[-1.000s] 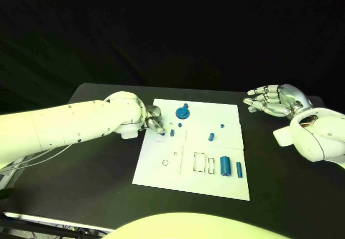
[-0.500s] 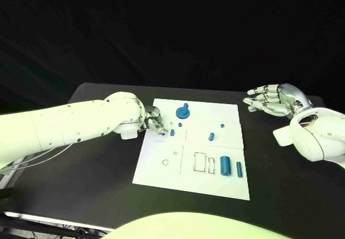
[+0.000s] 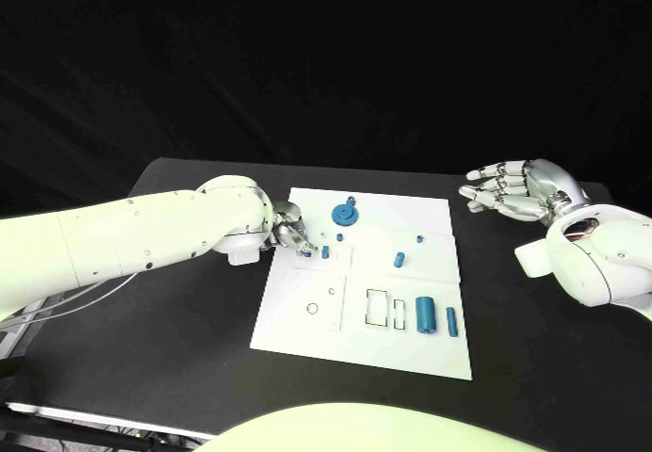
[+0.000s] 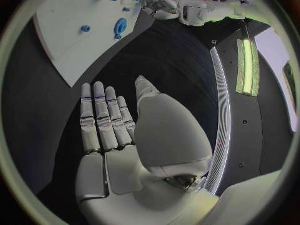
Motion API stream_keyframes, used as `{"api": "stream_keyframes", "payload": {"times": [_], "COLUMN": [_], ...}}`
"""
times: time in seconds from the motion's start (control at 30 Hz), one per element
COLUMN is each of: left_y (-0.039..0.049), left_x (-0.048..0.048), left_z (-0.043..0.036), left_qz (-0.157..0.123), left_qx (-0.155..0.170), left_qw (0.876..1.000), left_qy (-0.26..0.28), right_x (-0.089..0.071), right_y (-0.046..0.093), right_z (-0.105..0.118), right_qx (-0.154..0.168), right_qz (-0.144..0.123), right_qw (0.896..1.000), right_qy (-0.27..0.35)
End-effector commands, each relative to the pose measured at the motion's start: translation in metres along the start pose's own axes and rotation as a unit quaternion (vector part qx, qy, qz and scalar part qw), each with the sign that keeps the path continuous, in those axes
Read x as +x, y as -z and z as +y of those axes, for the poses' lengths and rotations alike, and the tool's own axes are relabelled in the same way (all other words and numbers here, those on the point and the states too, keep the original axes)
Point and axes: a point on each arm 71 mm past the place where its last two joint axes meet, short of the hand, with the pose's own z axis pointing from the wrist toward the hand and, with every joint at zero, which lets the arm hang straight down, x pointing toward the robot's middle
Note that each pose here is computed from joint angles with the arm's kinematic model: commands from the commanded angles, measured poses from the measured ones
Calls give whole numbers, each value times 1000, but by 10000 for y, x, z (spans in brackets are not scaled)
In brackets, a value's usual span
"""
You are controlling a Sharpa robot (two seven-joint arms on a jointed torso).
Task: Assemble the parts on the task board
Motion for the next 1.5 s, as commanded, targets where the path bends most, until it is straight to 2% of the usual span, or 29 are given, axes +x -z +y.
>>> {"api": "stream_keyframes", "payload": {"times": [0.03, 0.33, 1.07, 1.5], "left_y": [-7, -14, -27, 25], "left_x": [2, -16, -31, -56], "left_z": [18, 45, 39, 40], "left_qz": [0, -6, -13, -17], "left_qx": [-8, -14, -10, 8], "left_qw": [1000, 1000, 1000, 998], "left_qy": [7, 12, 25, 54], "right_x": [7, -1, -4, -2], "right_y": [5, 8, 5, 0], "right_z": [15, 8, 4, 3], "right_qx": [-8, -6, -5, -6], "right_qz": [1, 0, 1, 1], "right_qw": [1000, 1000, 1000, 1000], "right_qy": [1, 1, 2, 2]}}
